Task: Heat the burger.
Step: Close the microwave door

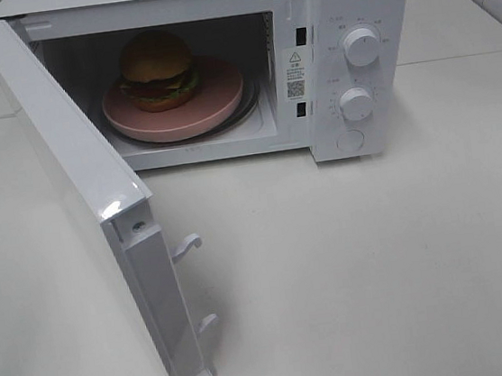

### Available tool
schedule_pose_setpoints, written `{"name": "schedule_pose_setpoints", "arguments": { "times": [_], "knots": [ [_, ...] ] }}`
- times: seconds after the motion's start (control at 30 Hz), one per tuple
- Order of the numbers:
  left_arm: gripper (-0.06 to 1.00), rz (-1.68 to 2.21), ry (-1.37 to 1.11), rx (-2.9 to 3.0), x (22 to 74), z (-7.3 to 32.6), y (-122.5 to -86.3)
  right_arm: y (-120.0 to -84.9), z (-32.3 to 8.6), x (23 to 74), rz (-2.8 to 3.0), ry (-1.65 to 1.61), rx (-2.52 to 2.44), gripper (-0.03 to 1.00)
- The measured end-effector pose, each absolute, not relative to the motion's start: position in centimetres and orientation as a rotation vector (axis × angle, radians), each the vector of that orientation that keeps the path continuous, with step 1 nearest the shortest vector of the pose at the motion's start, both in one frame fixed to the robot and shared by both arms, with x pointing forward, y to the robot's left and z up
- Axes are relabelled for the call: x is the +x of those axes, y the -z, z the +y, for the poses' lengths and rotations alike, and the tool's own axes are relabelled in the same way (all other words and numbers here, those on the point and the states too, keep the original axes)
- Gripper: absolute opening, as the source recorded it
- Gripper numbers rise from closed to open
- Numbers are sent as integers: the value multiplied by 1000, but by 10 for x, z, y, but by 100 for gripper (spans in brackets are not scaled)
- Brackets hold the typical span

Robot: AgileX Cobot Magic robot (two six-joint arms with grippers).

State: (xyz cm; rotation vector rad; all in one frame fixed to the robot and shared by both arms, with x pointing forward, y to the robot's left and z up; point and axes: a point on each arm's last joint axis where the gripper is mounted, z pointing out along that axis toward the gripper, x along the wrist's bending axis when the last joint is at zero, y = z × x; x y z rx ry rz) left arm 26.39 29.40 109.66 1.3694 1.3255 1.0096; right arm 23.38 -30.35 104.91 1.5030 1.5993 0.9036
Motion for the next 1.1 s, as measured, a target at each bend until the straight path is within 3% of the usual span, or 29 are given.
{"name": "schedule_pose_setpoints", "arguments": {
  "times": [0.03,0.07,0.1,0.17,0.23,1.1],
  "knots": [
    [40,1325,-1010,1369,264,294,-1097,-1049,-304,234,1599,-904,1503,75],
    [22,1342,-999,1381,272,294,-1097,-1049,-304,234,1599,-904,1503,75],
    [22,1342,-999,1381,272,294,-1097,-1049,-304,234,1599,-904,1503,75],
    [4,1357,-992,1385,285,295,-1098,-1049,-304,234,1599,-904,1503,75],
    [0,1351,-1003,1367,294,295,-1098,-1049,-304,234,1599,-904,1503,75],
    [0,1284,-1161,1139,354,304,-1022,-1049,-304,234,1599,-904,1503,75]
  ]
}}
